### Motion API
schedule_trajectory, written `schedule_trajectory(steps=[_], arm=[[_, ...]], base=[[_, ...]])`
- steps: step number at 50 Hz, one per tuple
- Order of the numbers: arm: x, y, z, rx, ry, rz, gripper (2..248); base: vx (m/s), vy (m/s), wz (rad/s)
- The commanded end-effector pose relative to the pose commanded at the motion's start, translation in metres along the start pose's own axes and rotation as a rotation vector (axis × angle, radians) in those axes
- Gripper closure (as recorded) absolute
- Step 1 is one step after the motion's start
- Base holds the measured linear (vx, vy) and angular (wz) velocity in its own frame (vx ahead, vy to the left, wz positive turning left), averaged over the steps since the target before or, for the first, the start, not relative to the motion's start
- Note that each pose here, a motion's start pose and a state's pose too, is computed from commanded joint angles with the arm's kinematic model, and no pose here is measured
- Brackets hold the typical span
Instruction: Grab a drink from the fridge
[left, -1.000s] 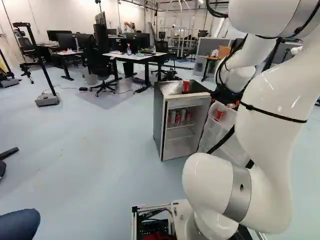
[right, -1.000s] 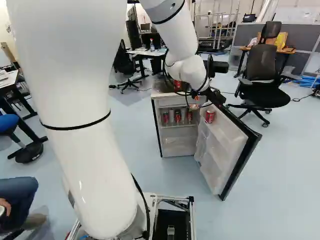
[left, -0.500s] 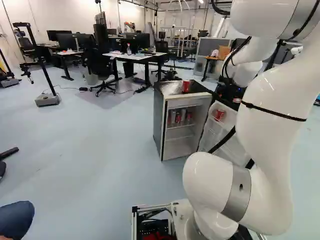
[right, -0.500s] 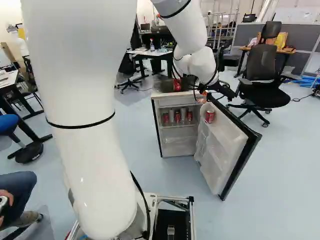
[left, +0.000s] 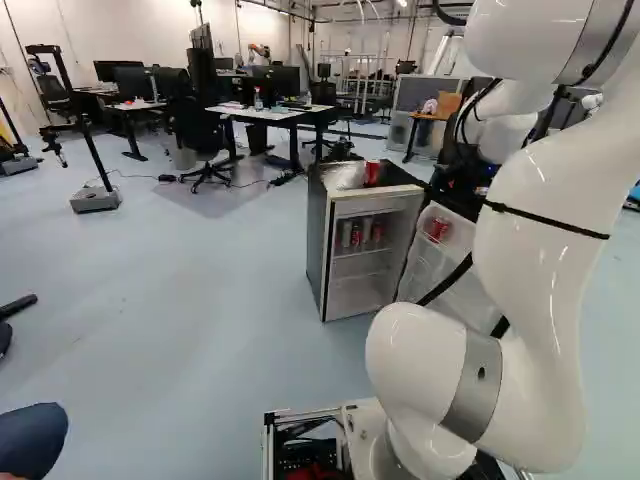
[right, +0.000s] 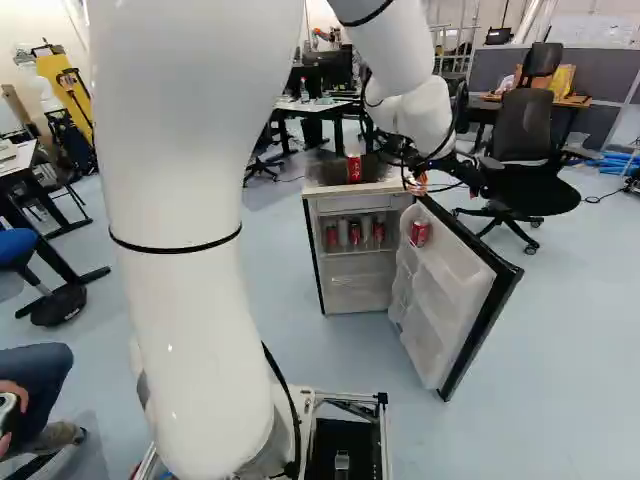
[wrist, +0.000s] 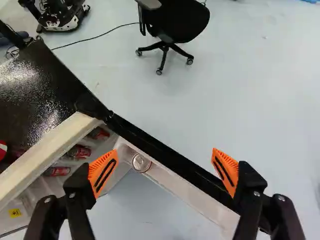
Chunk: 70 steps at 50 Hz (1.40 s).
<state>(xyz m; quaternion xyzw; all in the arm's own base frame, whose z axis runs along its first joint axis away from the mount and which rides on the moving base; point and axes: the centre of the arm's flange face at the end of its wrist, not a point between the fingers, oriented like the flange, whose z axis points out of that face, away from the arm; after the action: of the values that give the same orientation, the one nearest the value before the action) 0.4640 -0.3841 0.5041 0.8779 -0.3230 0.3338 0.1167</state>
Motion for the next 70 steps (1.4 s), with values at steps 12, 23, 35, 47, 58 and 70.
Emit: schedule_trajectory(steps=[12,23,35,47,58,70], arm=[[0.013,0.012,0.004,-0.007,-0.035,0.05,3],[0.019,0.024,0.014,-0.012,-0.082,0.095,3],[0.024,0.038,0.025,-0.014,-0.133,0.147,3],[0.029,0.053,0.034,-0.013,-0.186,0.199,3],[0.033,0.066,0.042,-0.009,-0.234,0.247,3],[0.037,0.081,0.052,-0.007,-0.275,0.286,3]], base=[[0.0,0.0,0.0],[0.0,0.0,0.0],[0.0,0.0,0.0],[0.0,0.0,0.0],[0.0,0.0,0.0],[0.0,0.0,0.0]])
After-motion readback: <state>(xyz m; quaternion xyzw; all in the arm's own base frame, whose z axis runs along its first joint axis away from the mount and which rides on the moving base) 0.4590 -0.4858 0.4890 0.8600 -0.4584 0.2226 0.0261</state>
